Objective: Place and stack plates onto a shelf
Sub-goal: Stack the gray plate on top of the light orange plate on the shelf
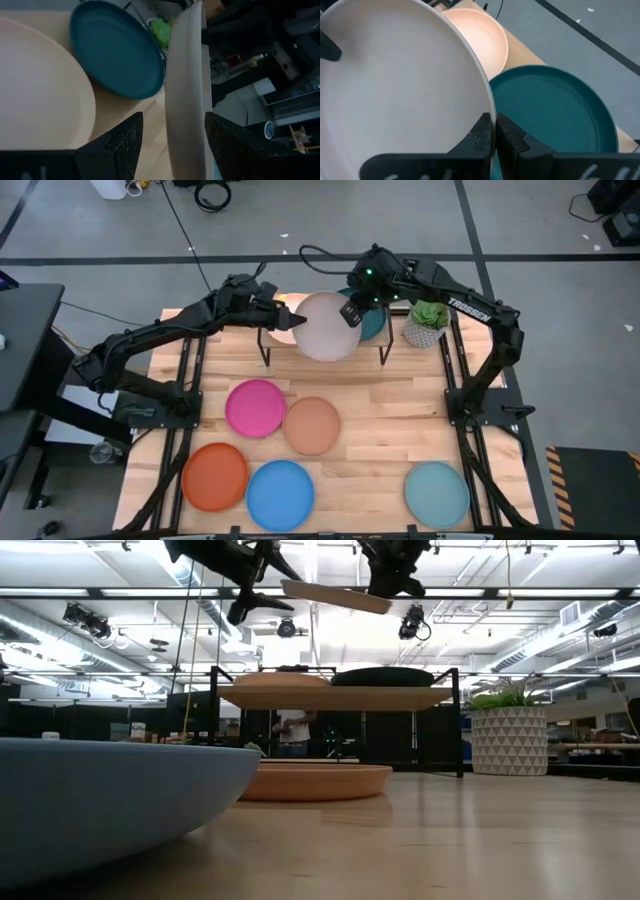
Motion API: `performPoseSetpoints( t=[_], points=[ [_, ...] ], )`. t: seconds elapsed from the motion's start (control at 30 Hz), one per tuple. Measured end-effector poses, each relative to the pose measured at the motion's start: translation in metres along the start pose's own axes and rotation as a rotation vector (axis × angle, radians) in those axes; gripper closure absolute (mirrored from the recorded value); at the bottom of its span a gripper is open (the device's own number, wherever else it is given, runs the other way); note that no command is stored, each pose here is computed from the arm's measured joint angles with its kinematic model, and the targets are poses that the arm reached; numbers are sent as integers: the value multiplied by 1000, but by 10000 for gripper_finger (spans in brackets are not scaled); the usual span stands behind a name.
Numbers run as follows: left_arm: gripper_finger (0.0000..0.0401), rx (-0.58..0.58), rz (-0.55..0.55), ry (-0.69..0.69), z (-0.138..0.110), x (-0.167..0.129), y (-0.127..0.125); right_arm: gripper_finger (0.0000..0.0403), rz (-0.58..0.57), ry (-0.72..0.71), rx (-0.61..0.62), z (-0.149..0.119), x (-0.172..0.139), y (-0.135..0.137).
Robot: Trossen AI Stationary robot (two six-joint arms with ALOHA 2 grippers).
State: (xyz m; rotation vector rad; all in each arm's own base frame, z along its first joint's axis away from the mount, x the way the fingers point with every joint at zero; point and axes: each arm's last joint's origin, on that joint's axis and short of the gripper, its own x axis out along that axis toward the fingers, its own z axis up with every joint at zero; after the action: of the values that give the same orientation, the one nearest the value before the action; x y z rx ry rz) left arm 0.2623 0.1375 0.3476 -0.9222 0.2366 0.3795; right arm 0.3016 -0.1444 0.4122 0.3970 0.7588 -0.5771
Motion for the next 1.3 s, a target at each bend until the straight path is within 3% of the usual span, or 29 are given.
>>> performPoseSetpoints(
  t=[0.23, 0.4, 0.7, 0.87, 1.07, 1.3],
  points=[
    [197, -16, -21, 2, 2, 14, 5, 386, -1, -2, -4, 3, 1, -10],
    [246, -53, -62, 33, 1, 26, 8, 380, -3, -8, -19, 4, 1, -13],
    [343, -68, -39, 31, 2, 31, 14, 367, -49, -60, -35, 9, 1, -17],
    [348, -85, -42, 7, 11, 29, 21, 361, -50, -107, -84, 14, 0, -17],
    [331, -114, -71, 14, 20, 23, 28, 308, -59, -150, -140, 17, -11, -25],
    [346, -137, -71, 6, 38, 12, 48, 217, -155, -209, -92, 19, -35, -47]
  ],
)
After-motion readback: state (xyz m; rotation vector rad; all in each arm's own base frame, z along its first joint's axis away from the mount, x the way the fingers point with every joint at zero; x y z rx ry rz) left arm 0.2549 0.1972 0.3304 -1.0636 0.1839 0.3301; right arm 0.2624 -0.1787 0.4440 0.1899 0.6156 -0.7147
